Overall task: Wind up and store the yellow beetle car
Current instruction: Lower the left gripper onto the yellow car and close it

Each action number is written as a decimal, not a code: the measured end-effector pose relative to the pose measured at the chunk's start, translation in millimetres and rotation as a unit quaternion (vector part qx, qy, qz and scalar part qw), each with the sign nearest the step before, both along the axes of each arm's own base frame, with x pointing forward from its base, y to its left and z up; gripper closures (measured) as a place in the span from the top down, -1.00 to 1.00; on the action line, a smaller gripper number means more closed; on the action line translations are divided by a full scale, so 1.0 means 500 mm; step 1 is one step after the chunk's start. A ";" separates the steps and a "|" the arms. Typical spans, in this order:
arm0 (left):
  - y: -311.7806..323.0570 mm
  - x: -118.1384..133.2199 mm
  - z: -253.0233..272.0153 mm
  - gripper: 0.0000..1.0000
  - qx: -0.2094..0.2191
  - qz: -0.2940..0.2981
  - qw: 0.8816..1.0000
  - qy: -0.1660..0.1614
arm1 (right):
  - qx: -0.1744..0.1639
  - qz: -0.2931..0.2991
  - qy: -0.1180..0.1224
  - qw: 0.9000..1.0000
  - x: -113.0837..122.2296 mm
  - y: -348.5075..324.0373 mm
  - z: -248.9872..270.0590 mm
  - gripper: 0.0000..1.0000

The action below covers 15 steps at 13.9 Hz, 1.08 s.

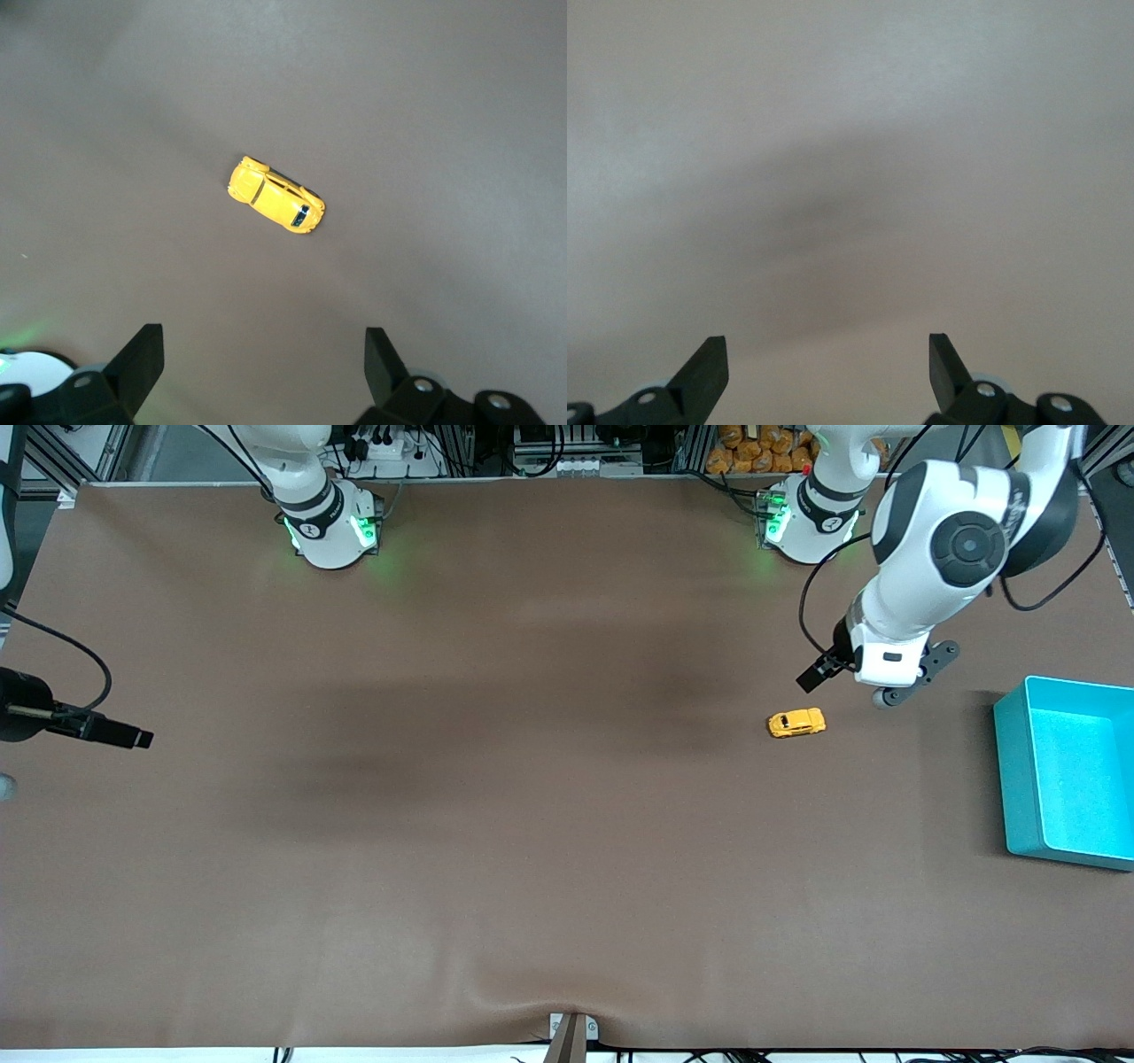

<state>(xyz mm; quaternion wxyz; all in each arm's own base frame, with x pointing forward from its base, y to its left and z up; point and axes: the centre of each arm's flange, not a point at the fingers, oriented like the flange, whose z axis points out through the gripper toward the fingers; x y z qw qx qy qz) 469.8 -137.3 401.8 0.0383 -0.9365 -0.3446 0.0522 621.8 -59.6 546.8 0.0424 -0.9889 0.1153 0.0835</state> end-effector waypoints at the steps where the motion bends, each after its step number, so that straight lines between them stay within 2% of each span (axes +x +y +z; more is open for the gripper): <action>1: 0.003 -0.001 -0.012 1.00 0.001 0.021 1.000 -0.004 | 0.003 0.017 -0.004 1.000 -0.006 0.004 0.016 1.00; 3: 0.012 0.004 -0.032 1.00 -0.002 0.074 0.997 -0.011 | 0.005 0.040 -0.016 0.999 -0.029 0.033 0.069 1.00; 6: 0.032 0.028 -0.074 1.00 -0.023 0.166 0.986 -0.012 | -0.001 0.063 -0.037 0.997 -0.073 0.090 0.153 1.00; 10: 0.048 0.051 -0.145 1.00 -0.020 0.296 0.955 -0.001 | 0.001 0.068 -0.047 0.997 -0.115 0.112 0.197 1.00; 13: 0.060 0.043 -0.192 1.00 -0.019 0.350 0.937 -0.008 | -0.002 0.069 -0.049 0.996 -0.124 0.121 0.203 1.00; 15: 0.073 0.023 -0.227 1.00 -0.020 0.365 0.931 -0.018 | -0.009 0.064 -0.057 0.996 -0.135 0.117 0.223 1.00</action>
